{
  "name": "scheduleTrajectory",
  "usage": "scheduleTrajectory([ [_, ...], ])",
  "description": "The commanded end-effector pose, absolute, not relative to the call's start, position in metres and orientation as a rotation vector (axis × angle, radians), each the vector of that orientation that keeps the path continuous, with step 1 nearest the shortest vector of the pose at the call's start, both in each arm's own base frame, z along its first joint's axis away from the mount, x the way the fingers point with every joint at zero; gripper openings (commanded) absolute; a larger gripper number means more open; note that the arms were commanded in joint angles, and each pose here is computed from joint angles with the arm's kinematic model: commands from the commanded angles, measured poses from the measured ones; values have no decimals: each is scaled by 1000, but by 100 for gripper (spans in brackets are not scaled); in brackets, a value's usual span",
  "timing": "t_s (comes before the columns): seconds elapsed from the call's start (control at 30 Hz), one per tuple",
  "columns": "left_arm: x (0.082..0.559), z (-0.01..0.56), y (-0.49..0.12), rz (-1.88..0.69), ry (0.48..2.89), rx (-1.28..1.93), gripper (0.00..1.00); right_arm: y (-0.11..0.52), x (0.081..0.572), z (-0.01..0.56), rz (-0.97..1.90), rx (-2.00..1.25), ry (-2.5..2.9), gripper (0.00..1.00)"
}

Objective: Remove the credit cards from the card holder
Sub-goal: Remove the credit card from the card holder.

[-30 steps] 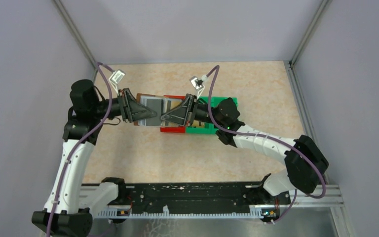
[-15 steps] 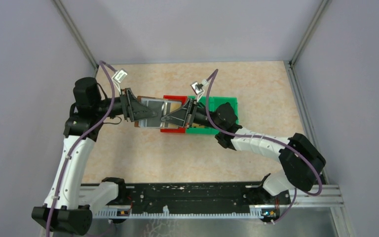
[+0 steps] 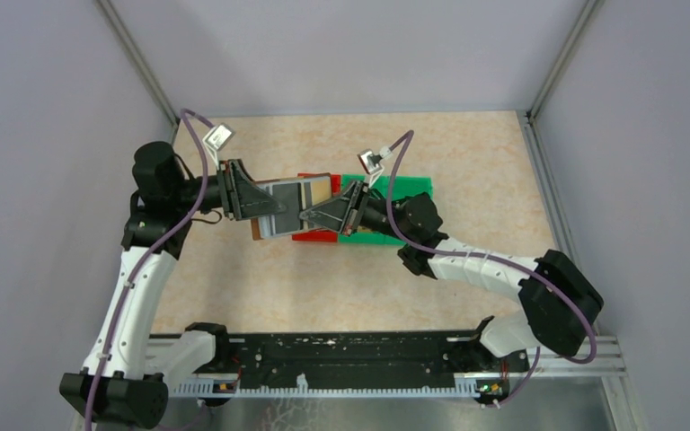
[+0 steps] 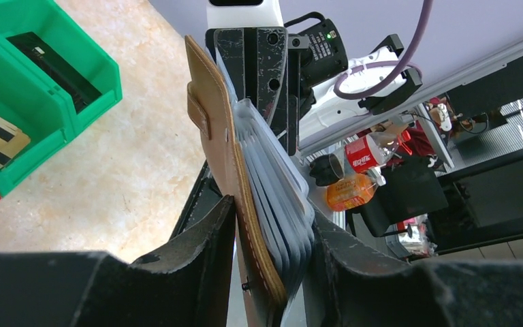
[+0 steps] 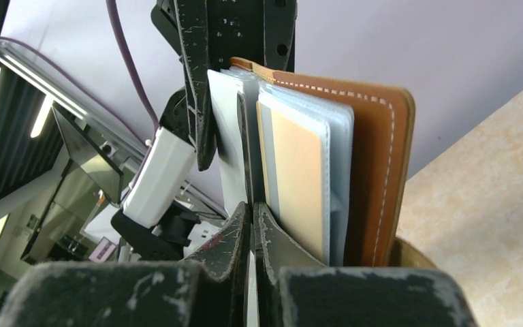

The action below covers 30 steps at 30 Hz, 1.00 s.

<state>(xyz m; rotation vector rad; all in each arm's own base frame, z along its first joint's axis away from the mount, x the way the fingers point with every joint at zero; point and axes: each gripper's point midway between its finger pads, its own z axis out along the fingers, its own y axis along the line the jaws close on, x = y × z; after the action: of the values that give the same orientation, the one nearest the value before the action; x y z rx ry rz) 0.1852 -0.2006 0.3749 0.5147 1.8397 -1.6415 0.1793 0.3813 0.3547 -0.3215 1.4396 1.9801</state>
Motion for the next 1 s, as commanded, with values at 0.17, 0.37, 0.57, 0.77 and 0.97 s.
scheduleTrajectory([
  [0.17, 171, 385, -200, -1638, 1786, 585, 41, 367, 187, 381, 1956, -256, 1309, 0],
  [0.37, 172, 385, -200, -1629, 1790, 593, 27, 365, 186, 377, 1954, -256, 1315, 0],
  [0.57, 170, 390, -200, -1610, 1776, 614, 25, 363, 185, 374, 1941, -255, 1318, 0],
  [0.77, 168, 387, -200, -1622, 1783, 626, 23, 366, 178, 382, 1978, -312, 1301, 13],
  [0.97, 167, 389, -199, -1611, 1772, 639, 16, 377, 172, 392, 2026, -396, 1296, 35],
])
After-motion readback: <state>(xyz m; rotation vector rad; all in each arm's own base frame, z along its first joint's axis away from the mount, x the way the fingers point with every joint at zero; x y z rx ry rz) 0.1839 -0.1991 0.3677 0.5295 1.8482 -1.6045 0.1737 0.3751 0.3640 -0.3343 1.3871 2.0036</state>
